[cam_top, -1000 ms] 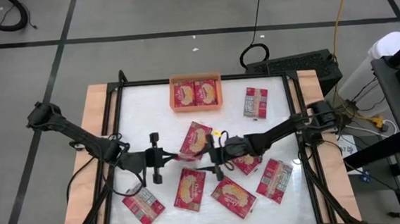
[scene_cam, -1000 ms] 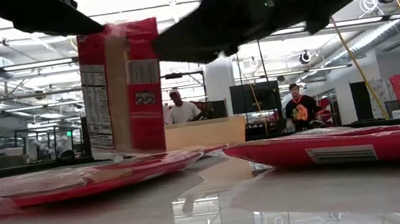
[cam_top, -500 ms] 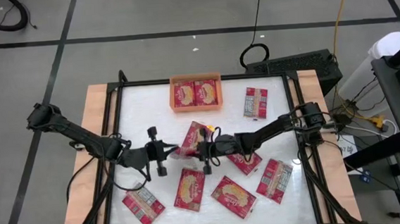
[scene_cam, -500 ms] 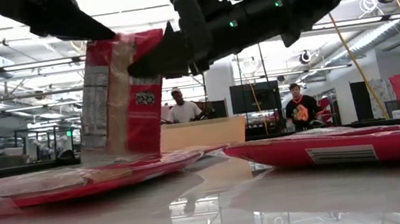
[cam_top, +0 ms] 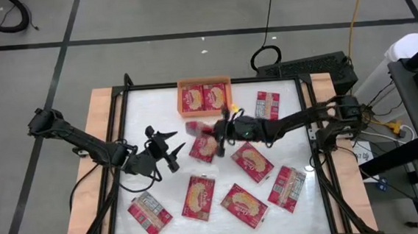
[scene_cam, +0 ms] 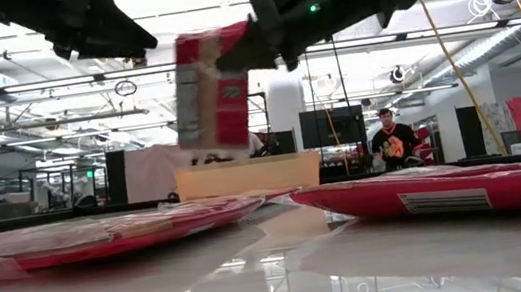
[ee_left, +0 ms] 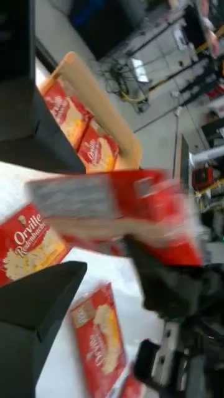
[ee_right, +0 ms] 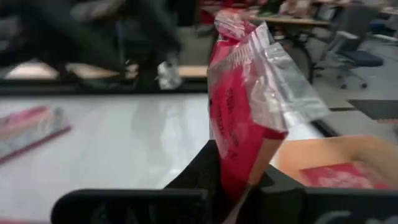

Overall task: Sort popcorn bags into baskets
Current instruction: Put the red popcorn bag into the orange bin

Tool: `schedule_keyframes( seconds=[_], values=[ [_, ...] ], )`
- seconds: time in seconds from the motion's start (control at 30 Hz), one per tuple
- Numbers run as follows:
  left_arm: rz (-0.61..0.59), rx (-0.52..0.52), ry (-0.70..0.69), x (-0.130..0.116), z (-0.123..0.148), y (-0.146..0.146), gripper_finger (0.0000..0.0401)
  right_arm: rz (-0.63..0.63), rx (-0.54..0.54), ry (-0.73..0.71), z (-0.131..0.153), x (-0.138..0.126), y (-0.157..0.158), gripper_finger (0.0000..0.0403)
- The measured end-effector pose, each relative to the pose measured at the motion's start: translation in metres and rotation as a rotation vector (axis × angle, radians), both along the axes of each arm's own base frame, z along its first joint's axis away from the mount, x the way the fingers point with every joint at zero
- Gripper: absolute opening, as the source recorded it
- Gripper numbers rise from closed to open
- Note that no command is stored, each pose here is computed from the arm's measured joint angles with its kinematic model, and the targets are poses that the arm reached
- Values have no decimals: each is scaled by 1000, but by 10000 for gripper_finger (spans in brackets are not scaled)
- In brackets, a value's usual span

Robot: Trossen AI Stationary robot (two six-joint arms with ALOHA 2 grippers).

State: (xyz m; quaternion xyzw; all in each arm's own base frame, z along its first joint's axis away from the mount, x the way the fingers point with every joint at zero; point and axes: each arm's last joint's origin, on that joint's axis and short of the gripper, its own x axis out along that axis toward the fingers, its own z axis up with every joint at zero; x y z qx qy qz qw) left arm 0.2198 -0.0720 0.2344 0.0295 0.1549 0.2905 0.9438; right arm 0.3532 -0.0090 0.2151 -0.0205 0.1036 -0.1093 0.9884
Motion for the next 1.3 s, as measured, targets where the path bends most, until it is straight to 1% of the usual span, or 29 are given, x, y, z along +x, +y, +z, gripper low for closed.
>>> schedule_keyframes(
  seconds=[0.07, 0.17, 0.27, 0.37, 0.47, 0.53, 0.6, 0.67, 0.8, 0.9, 0.97, 1.0, 1.07, 1.13, 1.23, 1.3],
  values=[
    [20, 12, 11, 2, -4, 0, 267, -31, 36, -52, 8, -8, -9, 10],
    [43, 59, 22, 11, -10, -1, 278, -75, 138, -178, 22, -18, -19, 12],
    [41, 147, 28, 24, -14, -3, 280, -105, 249, -299, 32, -24, -27, 18],
    [25, 257, 18, 40, -15, -5, 280, -118, 340, -378, 38, -27, -33, 22],
    [30, 360, -19, 55, -14, -4, 281, -125, 399, -429, 41, -27, -37, 21],
    [49, 412, -41, 61, -14, -1, 281, -131, 442, -451, 42, -28, -39, 20],
    [29, 458, -50, 67, -15, 2, 284, -134, 471, -468, 43, -28, -40, 20],
    [-16, 523, -12, 72, -19, 4, 295, -138, 493, -486, 44, -28, -42, 21],
    [7, 603, 82, 87, -25, 12, 339, -151, 535, -517, 45, -30, -47, 24],
    [103, 668, 184, 100, -26, 17, 371, -170, 573, -538, 45, -31, -53, 24],
    [176, 708, 265, 107, -25, 22, 382, -180, 606, -552, 45, -31, -57, 24],
    [191, 731, 301, 112, -26, 25, 383, -184, 626, -559, 45, -32, -58, 24],
    [205, 774, 366, 118, -29, 32, 381, -189, 668, -575, 46, -32, -60, 24],
    [220, 802, 414, 124, -30, 39, 369, -191, 706, -590, 46, -32, -61, 24],
    [247, 826, 464, 130, -31, 48, 337, -193, 750, -601, 46, -32, -62, 24],
    [262, 829, 480, 133, -30, 52, 308, -195, 765, -605, 46, -32, -62, 24]
  ],
)
